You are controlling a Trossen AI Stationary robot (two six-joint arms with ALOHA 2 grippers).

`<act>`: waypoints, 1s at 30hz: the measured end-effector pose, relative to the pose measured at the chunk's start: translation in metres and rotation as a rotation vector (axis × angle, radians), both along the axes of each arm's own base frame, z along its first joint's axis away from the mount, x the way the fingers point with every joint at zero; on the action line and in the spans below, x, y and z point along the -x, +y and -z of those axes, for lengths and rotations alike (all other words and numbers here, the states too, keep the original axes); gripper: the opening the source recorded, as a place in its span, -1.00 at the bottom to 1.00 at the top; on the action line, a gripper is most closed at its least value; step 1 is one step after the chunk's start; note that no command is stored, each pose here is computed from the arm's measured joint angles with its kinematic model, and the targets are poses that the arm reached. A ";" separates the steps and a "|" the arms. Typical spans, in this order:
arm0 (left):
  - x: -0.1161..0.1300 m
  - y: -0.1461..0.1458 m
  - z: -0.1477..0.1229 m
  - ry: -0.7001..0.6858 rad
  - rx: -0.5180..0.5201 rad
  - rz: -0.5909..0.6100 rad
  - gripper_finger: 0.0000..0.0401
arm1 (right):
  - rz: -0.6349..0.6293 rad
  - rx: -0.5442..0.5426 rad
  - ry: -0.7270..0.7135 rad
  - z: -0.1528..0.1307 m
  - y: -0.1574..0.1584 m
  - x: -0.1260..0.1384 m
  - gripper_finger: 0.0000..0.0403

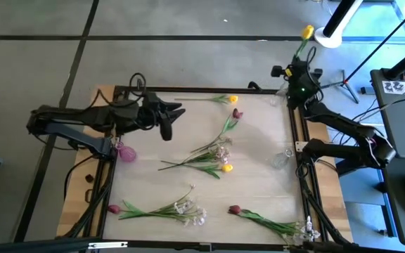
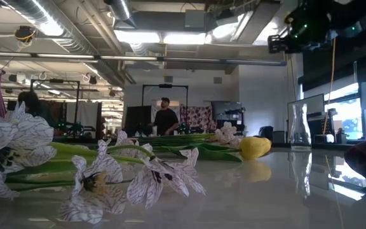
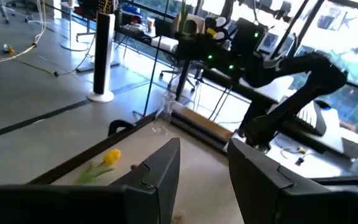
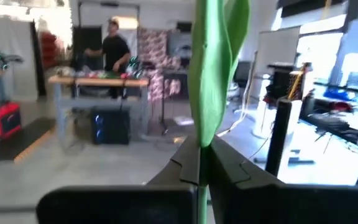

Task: Sort flowers into vase by color
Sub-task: Put the top left yellow flower into the top transparent vase

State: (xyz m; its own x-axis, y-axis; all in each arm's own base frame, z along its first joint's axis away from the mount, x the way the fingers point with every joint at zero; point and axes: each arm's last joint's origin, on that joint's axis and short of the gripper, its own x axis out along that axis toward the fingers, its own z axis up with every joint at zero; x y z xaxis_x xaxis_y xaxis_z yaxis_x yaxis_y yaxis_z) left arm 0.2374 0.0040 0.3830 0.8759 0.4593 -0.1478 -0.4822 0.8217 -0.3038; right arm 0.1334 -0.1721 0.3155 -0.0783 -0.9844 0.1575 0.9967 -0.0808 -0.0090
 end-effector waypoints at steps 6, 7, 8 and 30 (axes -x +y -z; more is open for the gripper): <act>-0.019 0.000 0.007 -0.031 0.016 -0.014 -0.35 | -0.010 0.002 0.075 0.010 0.000 -0.001 -0.94; -0.022 -0.001 0.008 -0.031 0.016 -0.015 -0.35 | -0.009 -0.003 0.085 0.012 -0.001 -0.002 -0.94; -0.024 -0.001 0.009 -0.032 0.016 -0.015 -0.35 | -0.008 -0.009 0.095 0.014 -0.001 -0.002 -0.93; -0.010 0.003 0.005 0.025 -0.040 -0.029 -0.35 | 0.050 -0.171 0.235 0.038 -0.005 -0.004 -0.34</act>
